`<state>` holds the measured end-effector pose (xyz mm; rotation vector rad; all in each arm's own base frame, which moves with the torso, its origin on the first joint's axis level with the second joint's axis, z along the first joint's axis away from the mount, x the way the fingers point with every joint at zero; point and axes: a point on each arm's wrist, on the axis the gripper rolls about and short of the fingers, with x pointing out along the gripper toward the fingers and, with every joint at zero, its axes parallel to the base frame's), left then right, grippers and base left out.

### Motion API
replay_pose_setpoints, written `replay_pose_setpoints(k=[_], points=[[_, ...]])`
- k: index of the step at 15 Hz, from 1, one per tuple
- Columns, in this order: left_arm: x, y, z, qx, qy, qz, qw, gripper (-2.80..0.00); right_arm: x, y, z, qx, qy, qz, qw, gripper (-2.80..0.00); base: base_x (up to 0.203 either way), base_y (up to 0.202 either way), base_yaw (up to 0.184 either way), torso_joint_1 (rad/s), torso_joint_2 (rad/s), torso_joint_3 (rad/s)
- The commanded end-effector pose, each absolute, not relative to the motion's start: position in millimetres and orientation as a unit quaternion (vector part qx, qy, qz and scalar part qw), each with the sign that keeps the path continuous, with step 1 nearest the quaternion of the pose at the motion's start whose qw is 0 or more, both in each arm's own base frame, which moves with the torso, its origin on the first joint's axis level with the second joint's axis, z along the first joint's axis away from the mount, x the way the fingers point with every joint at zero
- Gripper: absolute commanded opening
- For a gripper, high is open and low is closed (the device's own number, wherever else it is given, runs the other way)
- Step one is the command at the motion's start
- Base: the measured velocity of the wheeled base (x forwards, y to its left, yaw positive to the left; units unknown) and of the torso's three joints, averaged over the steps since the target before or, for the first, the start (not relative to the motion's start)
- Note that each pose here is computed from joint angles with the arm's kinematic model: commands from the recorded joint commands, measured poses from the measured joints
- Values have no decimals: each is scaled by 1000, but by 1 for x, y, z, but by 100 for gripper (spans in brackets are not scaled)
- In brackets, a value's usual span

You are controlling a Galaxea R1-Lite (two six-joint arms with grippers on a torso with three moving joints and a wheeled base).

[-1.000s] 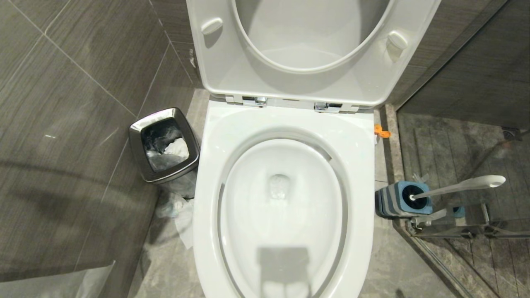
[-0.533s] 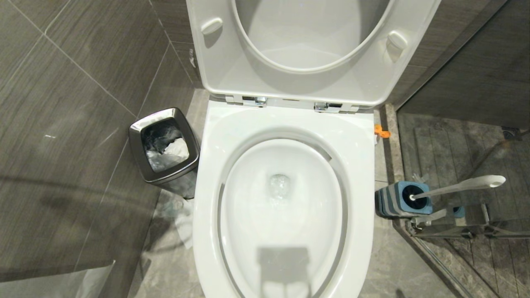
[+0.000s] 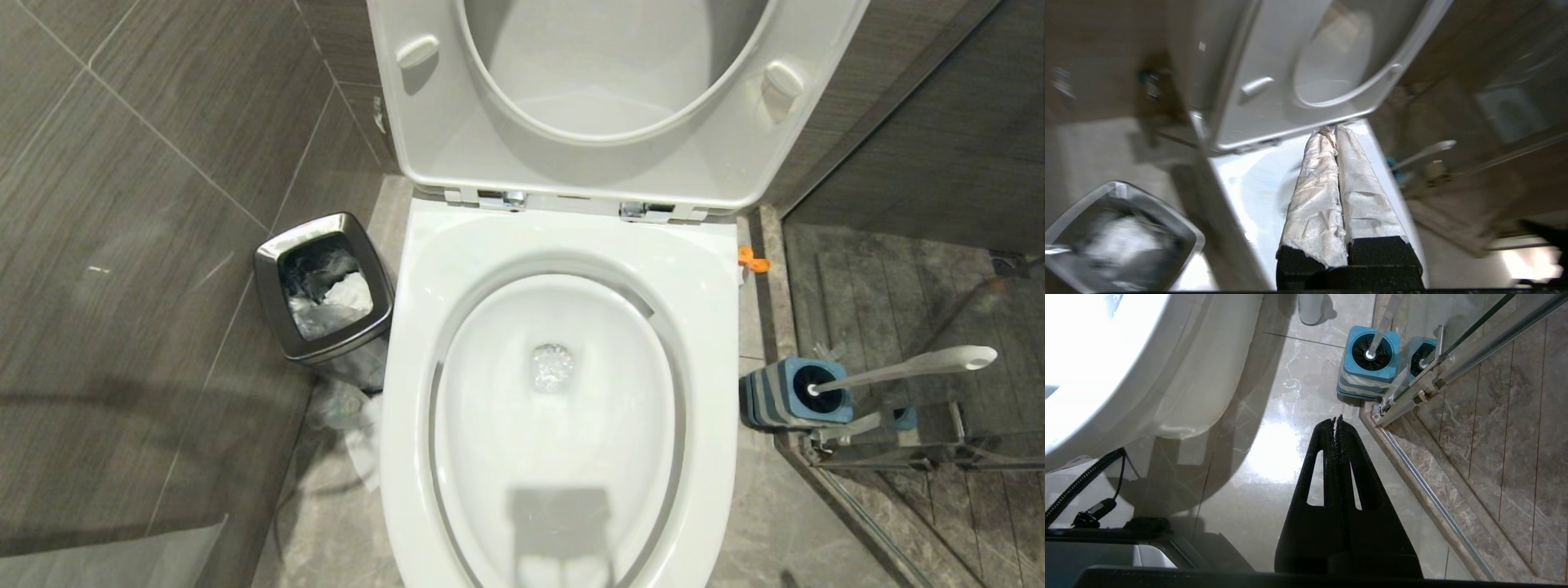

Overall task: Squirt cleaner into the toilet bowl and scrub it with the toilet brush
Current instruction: Close the toilet lid

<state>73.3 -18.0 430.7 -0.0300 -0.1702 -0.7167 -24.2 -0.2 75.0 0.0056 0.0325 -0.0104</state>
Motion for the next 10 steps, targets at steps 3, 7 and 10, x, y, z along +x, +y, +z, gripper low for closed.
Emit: replay_pose_setpoints(k=[3,7,10], points=[[97,-16,427,-76,-42,-380,921,-280,-24,0,75,3,17,-6,1000,-280,0,0,0,0,0,0],[107,-14,399,-74,-26,-397,914,-280,-24,0,75,3,17,-5,1000,-280,0,0,0,0,0,0],[115,-14,398,-46,-77,-406,910,-280,-24,0,75,3,17,-5,1000,-280,0,0,0,0,0,0]])
